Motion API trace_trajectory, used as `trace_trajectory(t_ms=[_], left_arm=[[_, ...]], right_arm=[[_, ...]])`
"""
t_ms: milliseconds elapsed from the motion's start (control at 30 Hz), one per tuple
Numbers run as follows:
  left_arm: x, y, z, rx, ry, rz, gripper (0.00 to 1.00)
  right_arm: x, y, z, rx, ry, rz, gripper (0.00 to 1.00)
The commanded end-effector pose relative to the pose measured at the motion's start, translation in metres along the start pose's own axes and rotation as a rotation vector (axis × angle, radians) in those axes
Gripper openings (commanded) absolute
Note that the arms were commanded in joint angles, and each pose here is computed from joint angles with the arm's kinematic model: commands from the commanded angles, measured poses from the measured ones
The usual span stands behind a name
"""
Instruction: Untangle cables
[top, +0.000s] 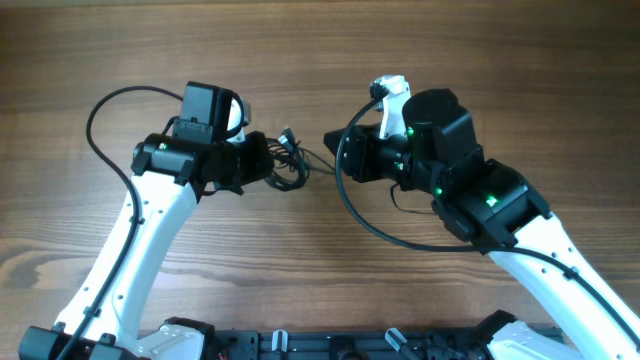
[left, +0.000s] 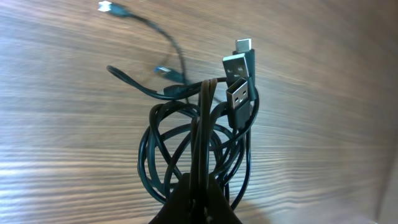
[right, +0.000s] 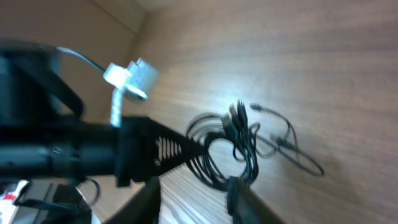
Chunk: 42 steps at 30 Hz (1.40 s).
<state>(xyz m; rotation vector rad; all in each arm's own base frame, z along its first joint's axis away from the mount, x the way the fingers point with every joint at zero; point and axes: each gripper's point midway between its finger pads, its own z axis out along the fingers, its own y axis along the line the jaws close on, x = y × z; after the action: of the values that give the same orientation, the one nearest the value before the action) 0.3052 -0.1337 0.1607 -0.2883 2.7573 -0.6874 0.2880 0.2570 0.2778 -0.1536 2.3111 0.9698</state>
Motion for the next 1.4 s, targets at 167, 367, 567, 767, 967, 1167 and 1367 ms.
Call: trace_trajectory(t_ms=[167, 367, 567, 767, 967, 1167, 1367], left_arm=[[0.012, -0.052, -0.008, 0.290, 0.083, 0.145, 0.04], [0.013, -0.050, -0.007, 0.278, 0.084, 0.141, 0.04], [-0.002, -0.022, -0.001, 0.108, 0.008, 0.055, 0.04], [-0.006, -0.021, -0.001, 0.097, -0.001, -0.080, 0.04], [0.006, -0.087, -0.021, 0.474, 0.091, 0.096, 0.04], [0.012, -0.088, -0.022, 0.489, 0.122, 0.086, 0.04], [0.013, -0.087, -0.022, 0.487, 0.128, 0.082, 0.04]], right_arm=[[0.032, -0.042, 0.044, 0.133, 0.162, 0.095, 0.68], [0.052, -0.060, 0.072, 0.175, 0.248, 0.177, 0.66], [0.063, -0.072, 0.085, 0.208, 0.290, 0.190, 0.65], [0.068, -0.064, 0.085, 0.154, 0.327, 0.147, 0.65], [0.068, -0.069, 0.085, 0.180, 0.322, 0.143, 0.66], [0.066, -0.077, 0.085, 0.213, 0.310, 0.070, 0.62], [0.061, -0.087, 0.084, 0.271, 0.281, 0.051, 0.04]])
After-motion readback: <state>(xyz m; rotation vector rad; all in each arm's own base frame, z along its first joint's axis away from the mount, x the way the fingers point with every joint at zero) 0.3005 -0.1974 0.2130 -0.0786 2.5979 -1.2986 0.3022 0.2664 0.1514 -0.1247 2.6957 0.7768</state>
